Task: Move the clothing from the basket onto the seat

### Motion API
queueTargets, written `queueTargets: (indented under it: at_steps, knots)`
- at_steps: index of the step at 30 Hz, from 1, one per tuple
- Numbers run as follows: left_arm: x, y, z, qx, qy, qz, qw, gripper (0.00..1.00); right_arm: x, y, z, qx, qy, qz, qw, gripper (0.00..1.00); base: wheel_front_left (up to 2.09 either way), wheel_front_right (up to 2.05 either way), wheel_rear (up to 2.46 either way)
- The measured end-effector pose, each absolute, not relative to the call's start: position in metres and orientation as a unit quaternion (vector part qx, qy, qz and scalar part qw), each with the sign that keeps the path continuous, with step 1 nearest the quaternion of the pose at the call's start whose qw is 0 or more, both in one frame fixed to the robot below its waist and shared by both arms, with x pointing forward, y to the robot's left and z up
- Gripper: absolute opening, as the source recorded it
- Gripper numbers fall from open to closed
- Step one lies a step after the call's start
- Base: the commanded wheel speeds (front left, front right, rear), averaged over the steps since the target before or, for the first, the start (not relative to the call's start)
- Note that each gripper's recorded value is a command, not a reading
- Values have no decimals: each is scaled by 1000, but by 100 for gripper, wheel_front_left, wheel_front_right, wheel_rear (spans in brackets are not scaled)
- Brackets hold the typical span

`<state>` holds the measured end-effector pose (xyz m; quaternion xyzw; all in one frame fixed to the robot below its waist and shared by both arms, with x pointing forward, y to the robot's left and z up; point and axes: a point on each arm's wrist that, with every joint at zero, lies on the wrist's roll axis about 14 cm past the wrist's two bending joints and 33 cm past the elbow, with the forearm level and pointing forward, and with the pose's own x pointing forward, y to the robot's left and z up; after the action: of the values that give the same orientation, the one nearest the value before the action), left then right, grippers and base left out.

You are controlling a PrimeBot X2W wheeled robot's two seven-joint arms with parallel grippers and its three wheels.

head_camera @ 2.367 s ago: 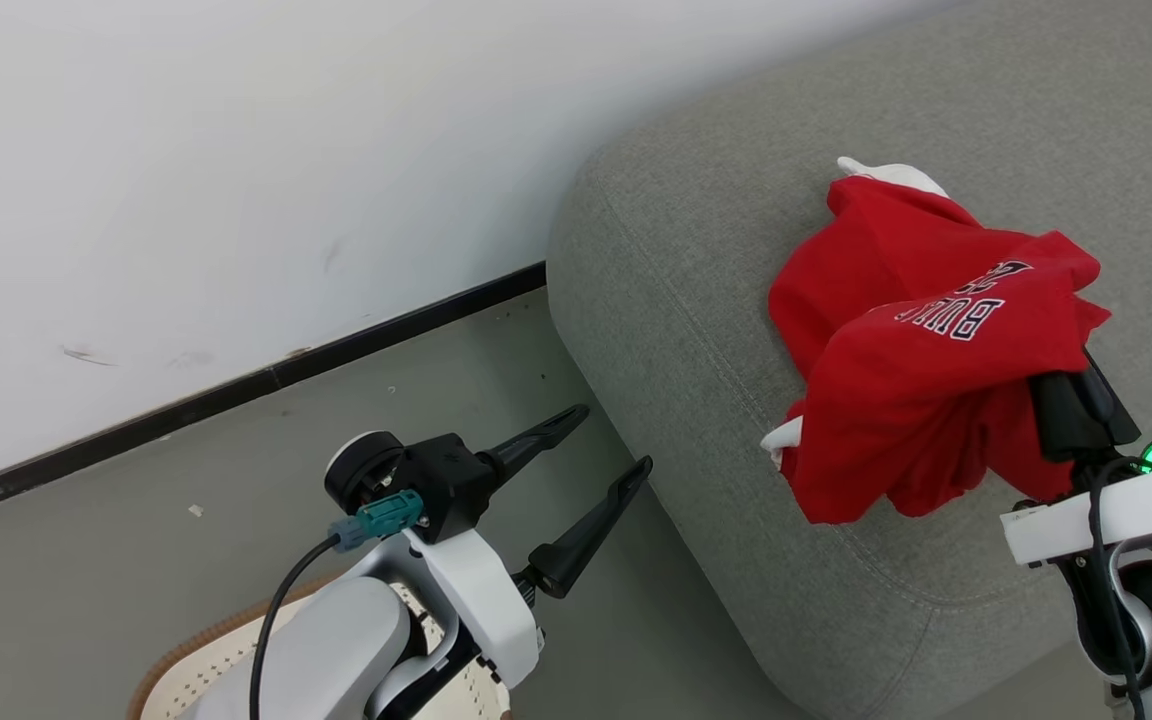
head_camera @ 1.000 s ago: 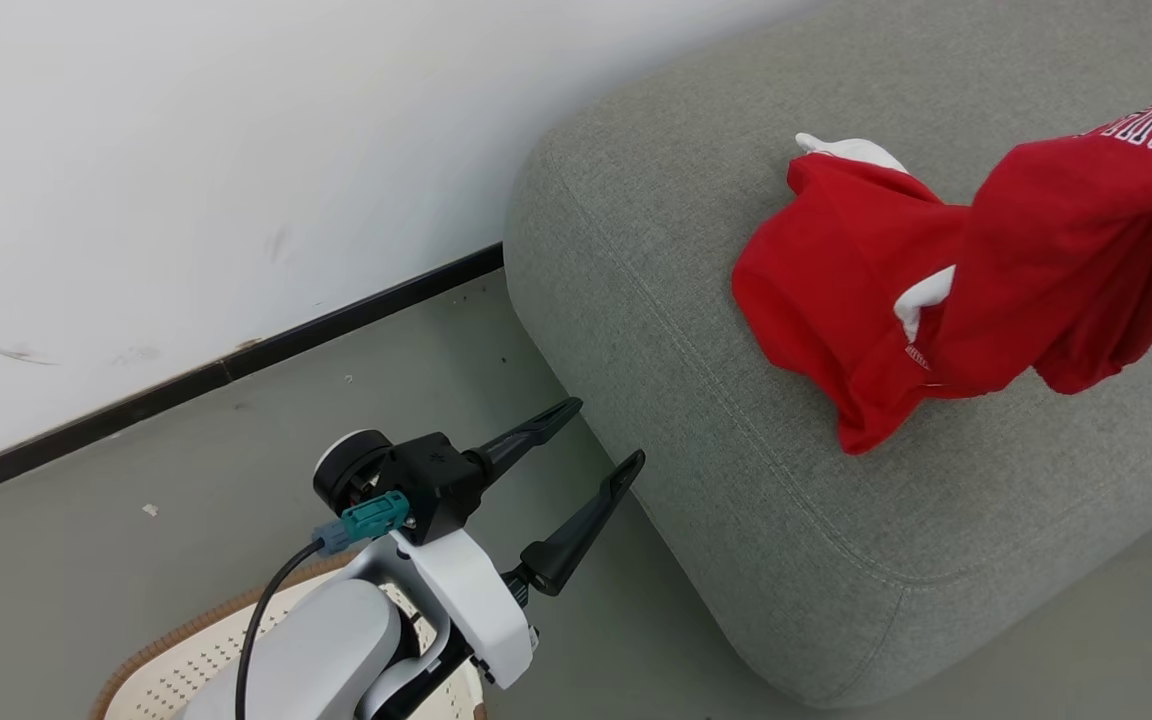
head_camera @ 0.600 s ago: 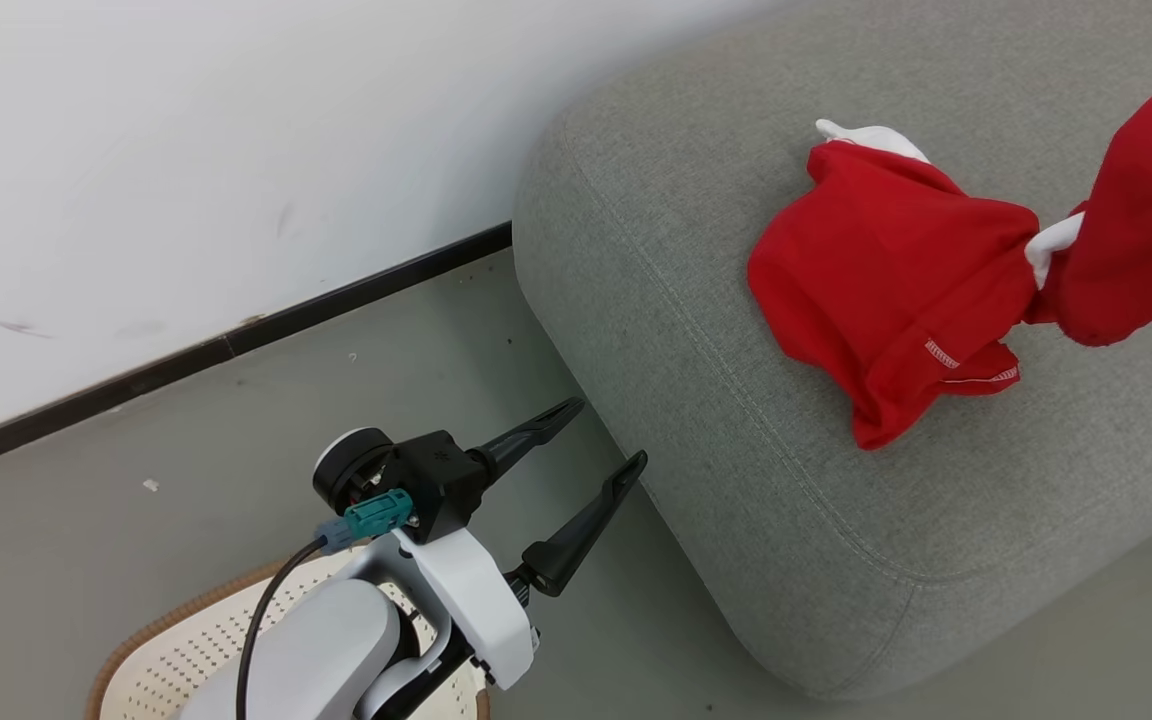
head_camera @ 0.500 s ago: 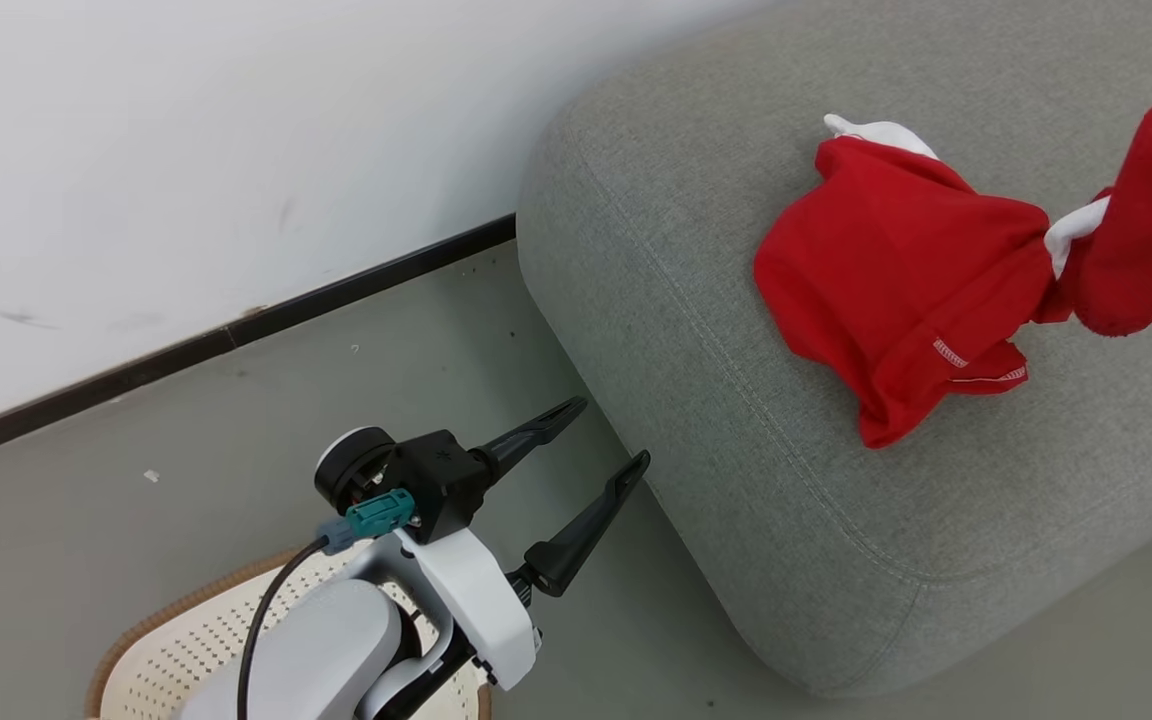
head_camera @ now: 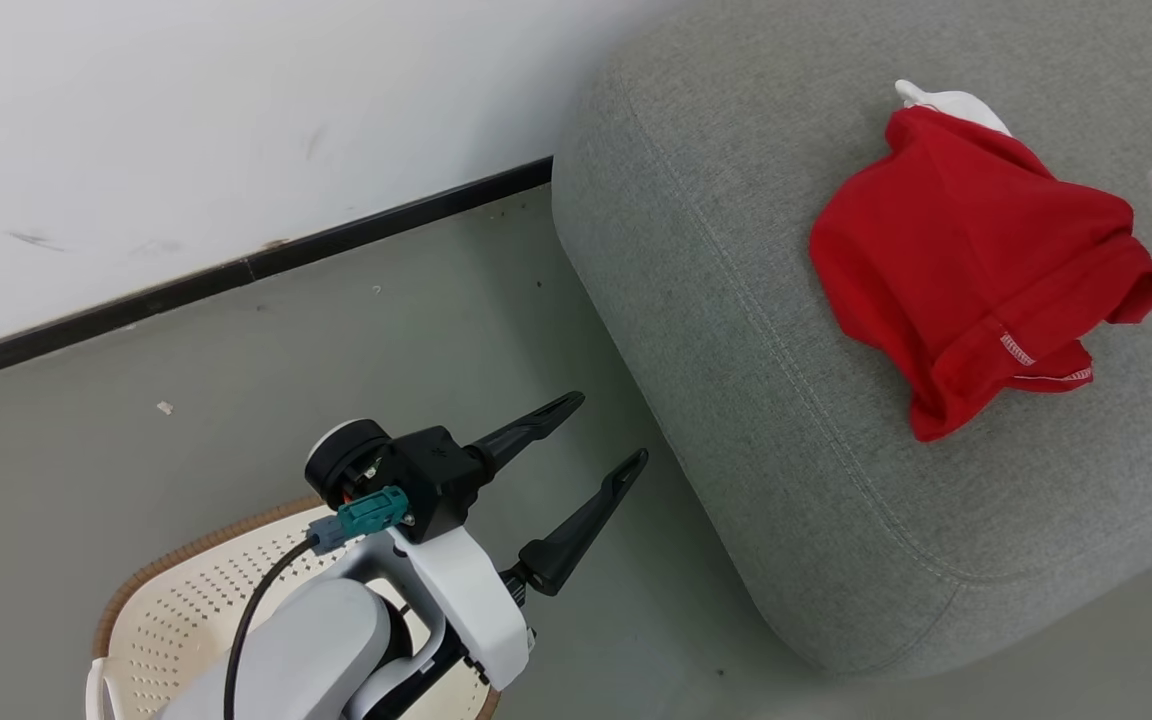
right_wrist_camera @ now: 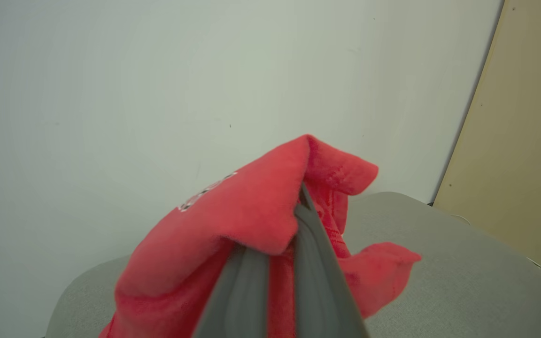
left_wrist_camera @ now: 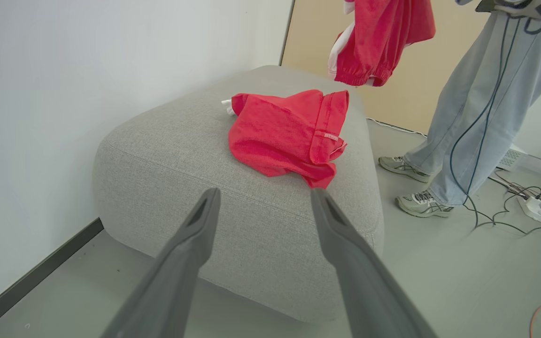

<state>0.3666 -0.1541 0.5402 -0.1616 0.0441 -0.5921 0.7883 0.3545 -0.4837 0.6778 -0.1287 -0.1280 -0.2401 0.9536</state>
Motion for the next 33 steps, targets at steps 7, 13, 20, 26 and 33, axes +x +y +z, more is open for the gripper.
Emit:
queueTargets:
  at_steps: [7,13,20,26,33]
  knots:
    - [374,-148,536,-175,49,-583,792,100,372,-490,667,-127,-112,-245,955,0,0,0,0]
    - [381,-143,528,-184,61,-577,794,100,398,-486,651,-125,-92,-235,960,0,0,0,0]
    - [398,-134,519,-184,64,-566,801,100,424,-479,617,-115,-57,-223,966,0,0,0,0]
    - [407,-128,510,-185,69,-559,805,100,444,-471,592,-113,-30,-208,971,0,0,0,0]
    - [419,-124,505,-186,69,-554,808,100,455,-466,559,-107,8,-201,974,0,0,0,0]
